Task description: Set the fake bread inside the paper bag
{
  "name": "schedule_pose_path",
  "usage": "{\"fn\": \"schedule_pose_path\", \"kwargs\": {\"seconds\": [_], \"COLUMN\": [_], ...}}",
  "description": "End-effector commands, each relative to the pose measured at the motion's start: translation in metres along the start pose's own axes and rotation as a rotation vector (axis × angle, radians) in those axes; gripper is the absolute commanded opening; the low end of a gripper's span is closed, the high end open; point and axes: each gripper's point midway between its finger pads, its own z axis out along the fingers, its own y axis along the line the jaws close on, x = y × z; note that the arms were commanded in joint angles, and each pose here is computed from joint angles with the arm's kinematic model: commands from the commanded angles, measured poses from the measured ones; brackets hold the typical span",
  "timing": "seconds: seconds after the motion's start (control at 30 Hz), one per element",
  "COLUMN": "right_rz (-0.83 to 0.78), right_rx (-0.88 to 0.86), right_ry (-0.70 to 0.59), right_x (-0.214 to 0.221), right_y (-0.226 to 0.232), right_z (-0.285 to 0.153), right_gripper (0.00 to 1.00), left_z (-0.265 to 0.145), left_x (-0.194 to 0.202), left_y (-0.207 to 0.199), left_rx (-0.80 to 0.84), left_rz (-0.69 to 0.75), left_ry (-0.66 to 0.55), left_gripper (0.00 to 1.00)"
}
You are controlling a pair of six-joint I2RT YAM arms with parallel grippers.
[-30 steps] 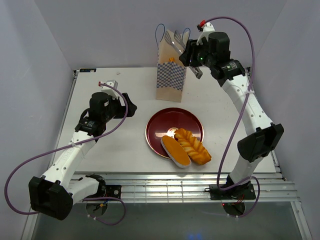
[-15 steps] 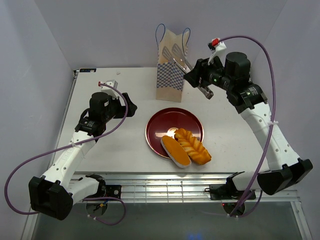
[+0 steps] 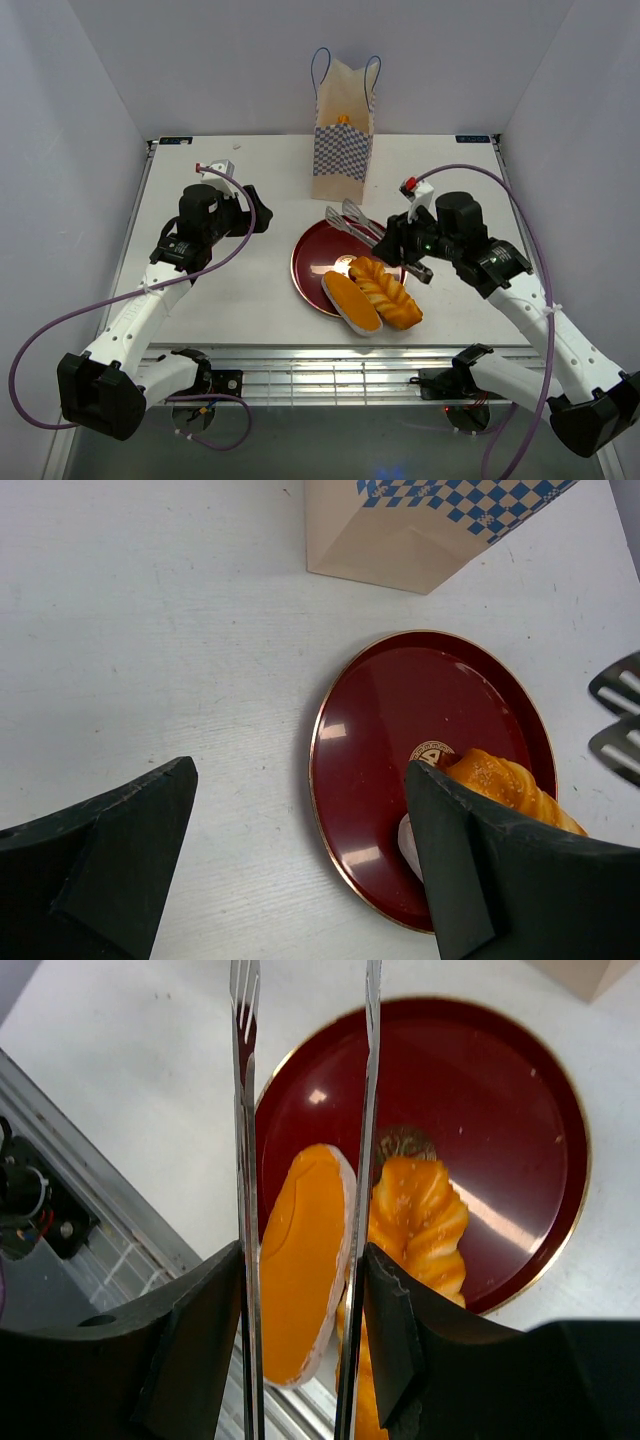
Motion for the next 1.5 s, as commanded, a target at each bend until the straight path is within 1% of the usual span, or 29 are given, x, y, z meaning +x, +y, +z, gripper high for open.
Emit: {"fn": "schedule_pose_path", "kwargs": {"seconds": [0.0, 0.03, 0.13, 0.27, 0.33, 0.43, 0.53, 0.6, 0.63, 0.93, 1.3, 1.47], "right_rz": [0.005, 0.012, 0.02, 0.004, -0.002, 0.0, -0.002, 0.004, 0.0, 0.031, 0.069, 0.075], "right_rx": [-0.027, -0.019, 0.025, 0.09, 0.121, 0.151, 0.196, 0.254, 0.294, 0.325, 0.329, 0.328], "right_ry": [0.016, 0.029, 0.082, 0.116, 0.123, 0.155, 0.211, 0.272, 0.275, 0.321, 0.387, 0.389], "right_x": [0.02, 0.027, 0.043, 0.05, 0.052, 0.059, 0.068, 0.079, 0.079, 0.095, 0.117, 0.125], "right_y": [0.008, 0.006, 0.0, -0.007, -0.012, -0.016, -0.023, -0.031, -0.037, -0.038, -0.042, -0.045], "right_z": [-0.008, -0.008, -0.009, -0.016, -0.02, -0.025, -0.033, -0.042, -0.047, -0.064, -0.055, -0.046], "right_gripper": [0.55, 0.54, 0.54, 0.55, 0.56, 0.56, 0.56, 0.56, 0.56, 0.58, 0.58, 0.58], "left_z": [-0.006, -0.006, -0.006, -0.006, -0.006, -0.007, -0.006, -0.005, -0.005, -0.006, -0.007, -0.007], "left_x": [-0.018, -0.019, -0.017, -0.018, -0.017, -0.017, -0.016, -0.016, -0.016, -0.017, -0.018, -0.016], "left_y": [-0.004, -0.004, -0.006, -0.005, -0.007, -0.007, -0.006, -0.007, -0.007, -0.01, -0.013, -0.012], "left_rx": [-0.003, -0.001, 0.008, 0.007, 0.019, 0.019, 0.015, 0.019, 0.018, 0.033, 0.045, 0.044], "left_rz": [0.011, 0.011, 0.013, 0.01, 0.016, 0.013, 0.008, 0.008, 0.006, 0.003, -0.001, -0.002], "left_ry": [-0.047, -0.048, -0.045, -0.05, -0.046, -0.044, -0.041, -0.039, -0.037, -0.037, -0.039, -0.035], "left_gripper": [0.96, 0.98, 0.98, 0.98, 0.95, 0.96, 0.96, 0.96, 0.96, 0.96, 0.96, 0.96]}}
